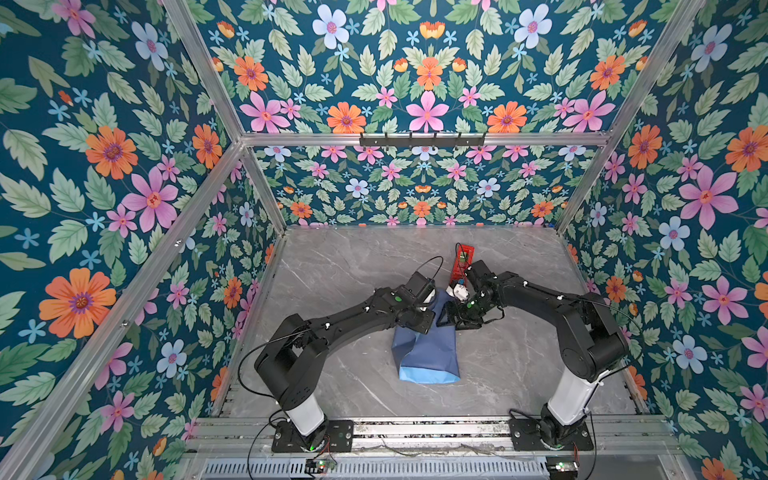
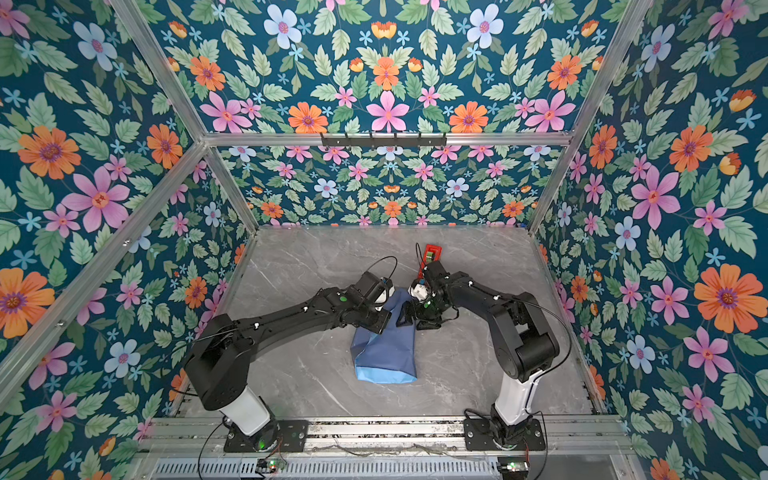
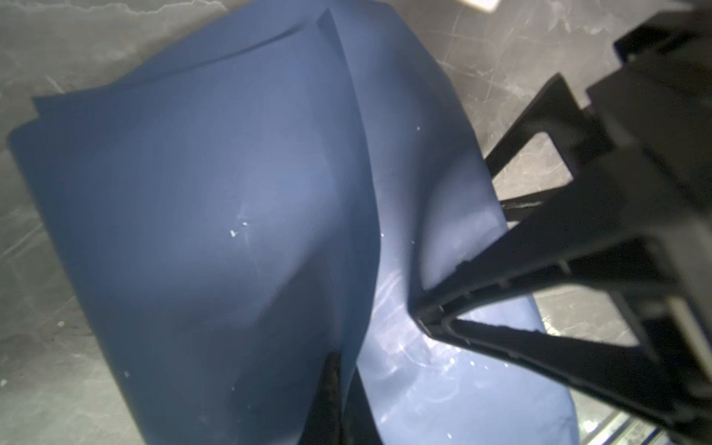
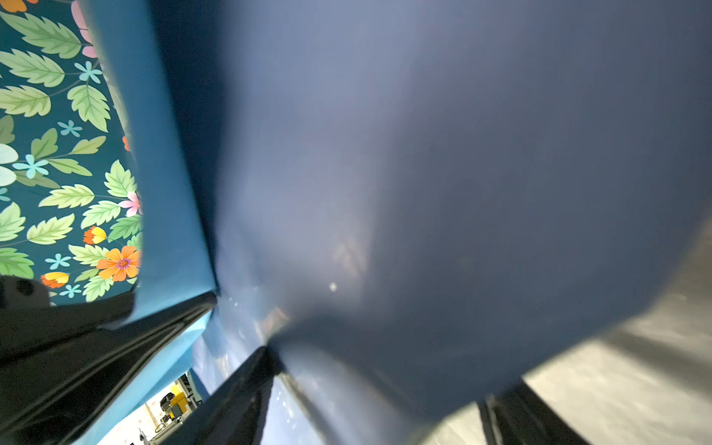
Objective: Wrap the gift box in paper
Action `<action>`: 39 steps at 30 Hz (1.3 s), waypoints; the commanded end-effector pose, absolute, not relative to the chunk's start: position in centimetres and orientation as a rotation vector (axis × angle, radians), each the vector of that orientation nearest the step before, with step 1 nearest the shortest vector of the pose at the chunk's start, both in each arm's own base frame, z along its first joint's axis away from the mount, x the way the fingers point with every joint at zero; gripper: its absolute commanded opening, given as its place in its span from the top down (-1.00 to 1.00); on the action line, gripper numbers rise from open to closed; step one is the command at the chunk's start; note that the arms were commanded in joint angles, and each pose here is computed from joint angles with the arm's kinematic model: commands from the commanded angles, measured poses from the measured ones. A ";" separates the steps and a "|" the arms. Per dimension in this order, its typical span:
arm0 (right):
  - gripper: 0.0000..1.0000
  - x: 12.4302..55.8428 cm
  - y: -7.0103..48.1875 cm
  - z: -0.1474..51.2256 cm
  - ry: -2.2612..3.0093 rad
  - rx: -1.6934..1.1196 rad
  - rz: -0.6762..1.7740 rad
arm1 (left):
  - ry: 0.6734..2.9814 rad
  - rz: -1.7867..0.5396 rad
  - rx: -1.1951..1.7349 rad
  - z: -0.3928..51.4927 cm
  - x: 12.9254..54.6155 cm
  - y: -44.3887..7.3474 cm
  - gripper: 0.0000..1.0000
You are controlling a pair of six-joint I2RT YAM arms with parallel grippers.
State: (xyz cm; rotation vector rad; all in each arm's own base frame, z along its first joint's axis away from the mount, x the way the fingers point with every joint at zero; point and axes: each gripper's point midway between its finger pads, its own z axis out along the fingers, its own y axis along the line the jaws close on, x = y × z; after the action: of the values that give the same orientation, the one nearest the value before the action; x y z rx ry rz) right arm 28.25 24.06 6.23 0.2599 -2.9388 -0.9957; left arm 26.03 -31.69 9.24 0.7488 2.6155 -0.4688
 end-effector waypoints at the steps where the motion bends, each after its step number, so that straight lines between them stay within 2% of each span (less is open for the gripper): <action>1: -0.61 27.3 22.5 5.1 -2.957 0.208 -0.835 | 2.661 -0.458 0.726 8.2 25.5 -31.2 1.00; 15: -0.62 26.6 22.4 7.2 -2.939 0.144 -0.970 | 2.673 -0.434 0.712 7.7 25.1 -30.5 1.00; 24: -0.60 26.2 20.7 5.1 -2.977 0.103 -0.823 | 2.645 -0.486 0.687 9.1 25.3 -31.2 1.00; 30: -0.60 25.8 20.4 4.5 -2.971 0.099 -0.798 | 2.586 -0.547 0.700 11.0 25.4 -33.2 1.00; 39: -0.59 25.7 20.4 4.2 -2.970 0.092 -0.800 | 2.623 -0.580 0.622 10.2 25.9 -35.1 1.00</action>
State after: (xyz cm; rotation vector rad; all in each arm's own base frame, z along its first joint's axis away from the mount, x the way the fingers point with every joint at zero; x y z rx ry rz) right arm 26.44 22.41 6.17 0.1475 -2.9328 -1.0022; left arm 25.69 -34.80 10.19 0.6739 2.6126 -0.5630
